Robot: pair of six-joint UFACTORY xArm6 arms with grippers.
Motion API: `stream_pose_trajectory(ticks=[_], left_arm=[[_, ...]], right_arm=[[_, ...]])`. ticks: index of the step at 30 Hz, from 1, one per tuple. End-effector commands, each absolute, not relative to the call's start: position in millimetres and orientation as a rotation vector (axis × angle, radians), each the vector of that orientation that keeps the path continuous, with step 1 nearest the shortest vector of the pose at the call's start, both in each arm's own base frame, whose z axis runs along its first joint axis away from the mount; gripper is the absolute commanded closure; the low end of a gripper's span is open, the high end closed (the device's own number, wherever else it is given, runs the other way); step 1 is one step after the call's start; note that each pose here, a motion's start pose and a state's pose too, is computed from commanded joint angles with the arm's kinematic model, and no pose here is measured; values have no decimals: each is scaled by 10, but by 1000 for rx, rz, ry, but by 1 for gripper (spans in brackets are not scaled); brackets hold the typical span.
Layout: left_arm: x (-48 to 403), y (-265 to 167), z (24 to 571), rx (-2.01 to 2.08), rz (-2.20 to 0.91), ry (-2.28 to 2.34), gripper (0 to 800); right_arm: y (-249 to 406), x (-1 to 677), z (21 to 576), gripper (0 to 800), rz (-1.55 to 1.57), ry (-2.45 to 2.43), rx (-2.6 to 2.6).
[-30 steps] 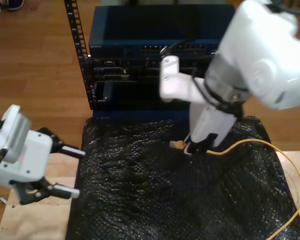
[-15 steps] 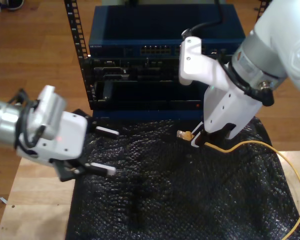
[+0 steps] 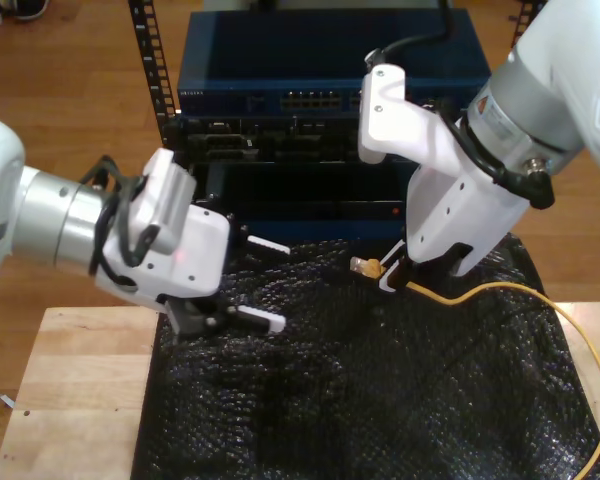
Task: Grab the cable and plug it in
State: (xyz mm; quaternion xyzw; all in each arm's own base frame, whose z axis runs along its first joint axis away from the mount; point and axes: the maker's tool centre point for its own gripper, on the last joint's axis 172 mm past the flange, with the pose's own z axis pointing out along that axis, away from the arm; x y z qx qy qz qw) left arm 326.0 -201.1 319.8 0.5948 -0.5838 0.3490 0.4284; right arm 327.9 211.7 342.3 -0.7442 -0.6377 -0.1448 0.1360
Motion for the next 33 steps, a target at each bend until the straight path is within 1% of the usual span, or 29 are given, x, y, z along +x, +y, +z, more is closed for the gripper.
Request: stream_pose_trajectory(ticks=[6, 14, 21, 28, 30, 33], left_arm=[[3380, -2155, 3275, 1492, 912, -1405, 0], [3454, -2213, 3330, 1471, 934, -1358, 13], [3391, -2271, 3390, 1436, 927, -1369, 77], [3364, -2286, 3412, 1401, 949, -1406, 164], [3360, -2286, 3407, 1399, 950, -1408, 174], [3345, -2291, 3413, 1392, 948, -1408, 237]], right_arm=[[2133, 3281, 3422, 793, -418, -1843, -2155], [2145, 3297, 3381, 793, -410, -1837, -2157], [2157, 3300, 3319, 793, -388, -1828, -2156], [2157, 3295, 3299, 793, -378, -1829, -2153], [2156, 3289, 3284, 793, -372, -1828, -2153], [2155, 3284, 3263, 793, -362, -1828, -2151]])
